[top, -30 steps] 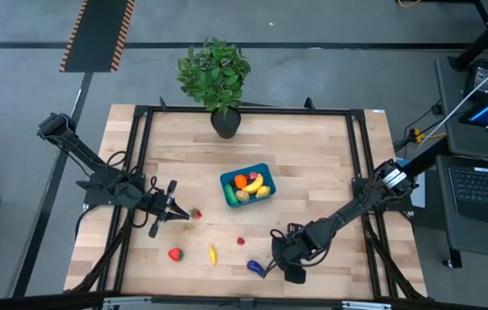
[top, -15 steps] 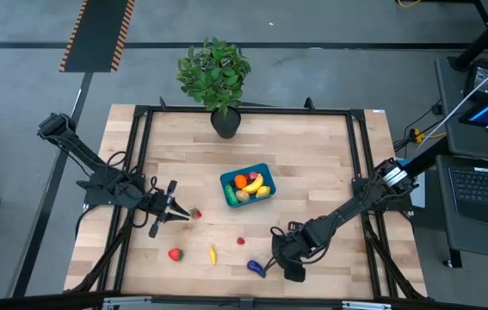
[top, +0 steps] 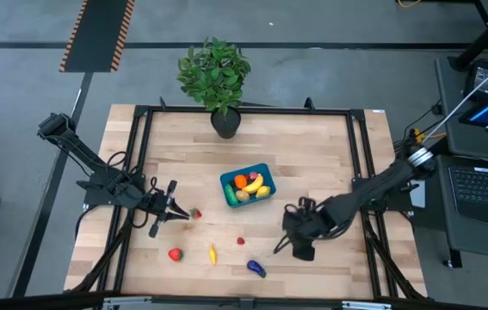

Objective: Pick and placing Produce into tupperware
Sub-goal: Put the green pear into the blue bin

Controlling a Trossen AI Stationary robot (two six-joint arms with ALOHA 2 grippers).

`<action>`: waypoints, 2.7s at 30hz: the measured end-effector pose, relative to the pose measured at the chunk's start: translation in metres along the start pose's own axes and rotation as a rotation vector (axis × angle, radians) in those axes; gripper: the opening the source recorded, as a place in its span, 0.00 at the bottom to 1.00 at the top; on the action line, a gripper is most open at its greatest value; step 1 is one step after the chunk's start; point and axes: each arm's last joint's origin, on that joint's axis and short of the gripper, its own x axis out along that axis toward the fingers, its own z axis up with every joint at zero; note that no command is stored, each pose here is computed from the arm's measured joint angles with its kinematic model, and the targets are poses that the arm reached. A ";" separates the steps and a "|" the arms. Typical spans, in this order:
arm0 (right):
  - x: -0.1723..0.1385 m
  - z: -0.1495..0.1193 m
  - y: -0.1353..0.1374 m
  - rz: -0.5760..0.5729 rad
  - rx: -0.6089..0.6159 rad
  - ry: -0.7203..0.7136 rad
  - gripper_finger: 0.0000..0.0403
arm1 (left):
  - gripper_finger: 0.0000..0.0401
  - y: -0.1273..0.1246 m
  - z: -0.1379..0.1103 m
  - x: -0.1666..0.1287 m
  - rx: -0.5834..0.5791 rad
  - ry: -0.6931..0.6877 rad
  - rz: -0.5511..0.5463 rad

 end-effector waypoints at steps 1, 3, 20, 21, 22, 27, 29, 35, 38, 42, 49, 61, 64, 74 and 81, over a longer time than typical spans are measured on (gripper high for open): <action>-0.008 -0.001 -0.003 -0.015 0.000 -0.022 0.54 | 0.04 0.000 0.000 0.000 0.000 0.000 0.000; -0.027 -0.004 -0.012 -0.050 0.000 -0.069 0.54 | 0.03 0.000 0.000 0.000 0.000 0.000 0.000; -0.054 -0.075 -0.086 -0.104 0.048 -0.460 0.54 | 0.04 0.000 0.001 0.000 -0.010 -0.007 -0.001; -0.051 -0.079 -0.090 -0.094 0.058 -0.484 0.54 | 0.05 0.000 0.001 0.000 -0.010 -0.007 -0.001; -0.049 -0.084 -0.094 -0.088 0.067 -0.508 0.54 | 0.06 0.000 0.001 0.000 -0.010 -0.007 -0.001; -0.047 -0.101 -0.109 -0.040 0.057 -0.636 0.54 | 0.08 0.000 0.001 0.000 -0.012 -0.007 0.000; -0.049 -0.107 -0.114 -0.020 0.037 -0.684 0.54 | 0.09 0.000 0.001 0.000 -0.013 -0.007 0.000; -0.053 -0.116 -0.128 0.013 0.012 -0.877 0.54 | 0.12 0.000 0.001 0.000 -0.011 -0.009 0.012; -0.048 -0.118 -0.132 0.009 0.005 -0.959 0.54 | 0.13 0.001 0.001 0.000 -0.011 -0.013 0.032; -0.037 -0.119 -0.139 -0.059 0.039 -0.989 0.54 | 0.15 0.001 0.001 0.000 -0.010 -0.015 0.045; -0.029 -0.118 -0.146 -0.113 0.088 -0.979 0.54 | 0.17 0.001 0.000 0.000 -0.007 -0.010 0.047; -0.029 -0.117 -0.142 -0.029 -0.052 -0.961 0.54 | 0.20 0.006 0.002 0.000 0.055 -0.028 0.161; -0.030 -0.115 -0.143 -0.015 -0.049 -0.964 0.54 | 0.19 0.013 0.003 0.002 0.064 -0.030 0.222; -0.031 -0.102 -0.152 0.048 -0.100 -0.996 0.54 | 0.11 0.038 0.007 0.007 0.006 -0.031 0.280; -0.022 -0.091 -0.158 0.074 -0.120 -0.949 0.54 | 0.04 0.048 0.013 0.009 0.004 -0.066 0.146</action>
